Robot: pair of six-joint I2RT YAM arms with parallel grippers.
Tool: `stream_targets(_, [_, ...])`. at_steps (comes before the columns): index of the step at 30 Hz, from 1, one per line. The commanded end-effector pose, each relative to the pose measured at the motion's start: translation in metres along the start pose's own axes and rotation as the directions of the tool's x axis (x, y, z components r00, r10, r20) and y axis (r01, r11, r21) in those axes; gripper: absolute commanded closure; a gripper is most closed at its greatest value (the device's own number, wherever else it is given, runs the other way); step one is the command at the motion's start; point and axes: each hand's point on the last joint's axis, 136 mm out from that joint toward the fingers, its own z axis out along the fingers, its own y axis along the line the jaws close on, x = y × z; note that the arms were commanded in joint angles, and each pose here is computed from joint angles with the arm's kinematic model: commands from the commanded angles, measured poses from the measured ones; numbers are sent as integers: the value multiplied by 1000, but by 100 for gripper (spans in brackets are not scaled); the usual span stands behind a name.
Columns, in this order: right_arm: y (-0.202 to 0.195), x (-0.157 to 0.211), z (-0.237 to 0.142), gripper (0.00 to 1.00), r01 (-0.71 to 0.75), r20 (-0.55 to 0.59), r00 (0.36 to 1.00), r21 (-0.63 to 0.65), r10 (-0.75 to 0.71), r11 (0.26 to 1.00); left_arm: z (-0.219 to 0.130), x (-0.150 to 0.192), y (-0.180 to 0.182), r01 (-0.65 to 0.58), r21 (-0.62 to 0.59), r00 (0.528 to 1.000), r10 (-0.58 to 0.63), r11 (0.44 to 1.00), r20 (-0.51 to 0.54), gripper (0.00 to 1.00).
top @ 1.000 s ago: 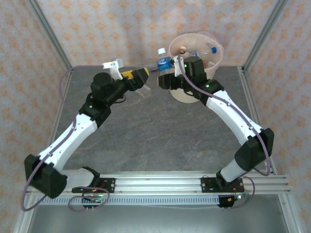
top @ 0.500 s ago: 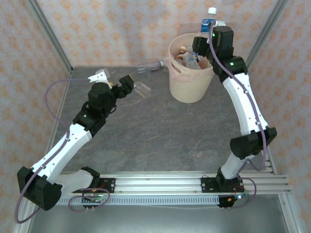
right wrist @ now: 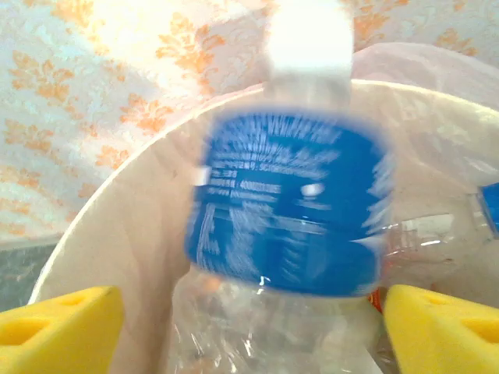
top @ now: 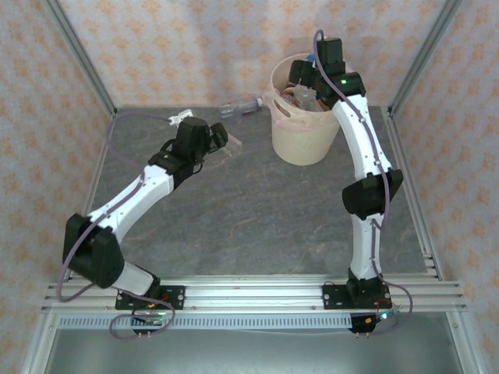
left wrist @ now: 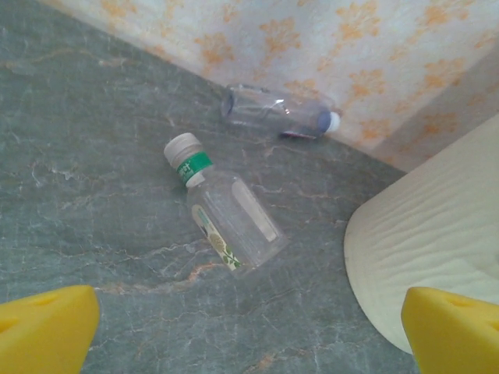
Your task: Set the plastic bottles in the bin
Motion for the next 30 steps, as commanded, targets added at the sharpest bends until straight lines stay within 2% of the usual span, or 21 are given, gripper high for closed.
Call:
stream_targets(1, [13, -32, -29, 7, -66, 84, 994, -78, 72, 995, 20, 3, 4, 43, -62, 997, -46, 997, -57, 0])
stream_targets(4, [21, -40, -46, 0, -31, 111, 993, -129, 46, 991, 44, 13, 2, 48, -94, 994, -56, 994, -92, 0])
stream_targets(13, [18, -37, -110, 1, 1, 206, 978, -199, 41, 980, 118, 40, 14, 56, -240, 979, -101, 969, -177, 0])
stream_targets(20, [14, -9, -147, 1, 2, 245, 967, -275, 68, 961, 157, 45, 38, 64, -343, 973, -135, 937, -187, 0])
stream_targets(30, [17, 10, -163, 1, -12, 217, 972, -337, 91, 941, 209, 64, 29, 53, -327, 955, -143, 944, -259, 7])
